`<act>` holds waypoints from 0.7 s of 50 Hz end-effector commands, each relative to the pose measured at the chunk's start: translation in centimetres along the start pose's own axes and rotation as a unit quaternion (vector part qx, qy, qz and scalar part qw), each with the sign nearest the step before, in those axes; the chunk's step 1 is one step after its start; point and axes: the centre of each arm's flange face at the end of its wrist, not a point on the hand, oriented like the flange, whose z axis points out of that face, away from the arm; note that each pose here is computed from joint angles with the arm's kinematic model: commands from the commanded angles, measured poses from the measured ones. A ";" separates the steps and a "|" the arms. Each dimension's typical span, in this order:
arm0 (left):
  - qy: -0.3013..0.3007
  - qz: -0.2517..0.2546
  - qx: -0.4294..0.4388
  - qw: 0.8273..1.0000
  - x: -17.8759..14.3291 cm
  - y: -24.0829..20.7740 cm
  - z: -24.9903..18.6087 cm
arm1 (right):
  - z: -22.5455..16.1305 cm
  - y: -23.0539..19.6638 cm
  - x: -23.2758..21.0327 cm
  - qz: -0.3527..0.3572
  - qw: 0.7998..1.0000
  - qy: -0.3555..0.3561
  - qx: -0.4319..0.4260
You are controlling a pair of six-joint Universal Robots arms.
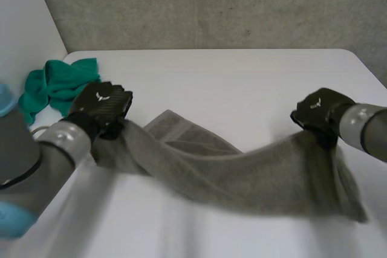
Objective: Fold the laundry.
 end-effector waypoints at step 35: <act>-0.139 0.082 0.200 0.966 -1.3 -6.5 -1.1 | 1.6 -2.8 2.1 0.138 0.979 0.059 0.134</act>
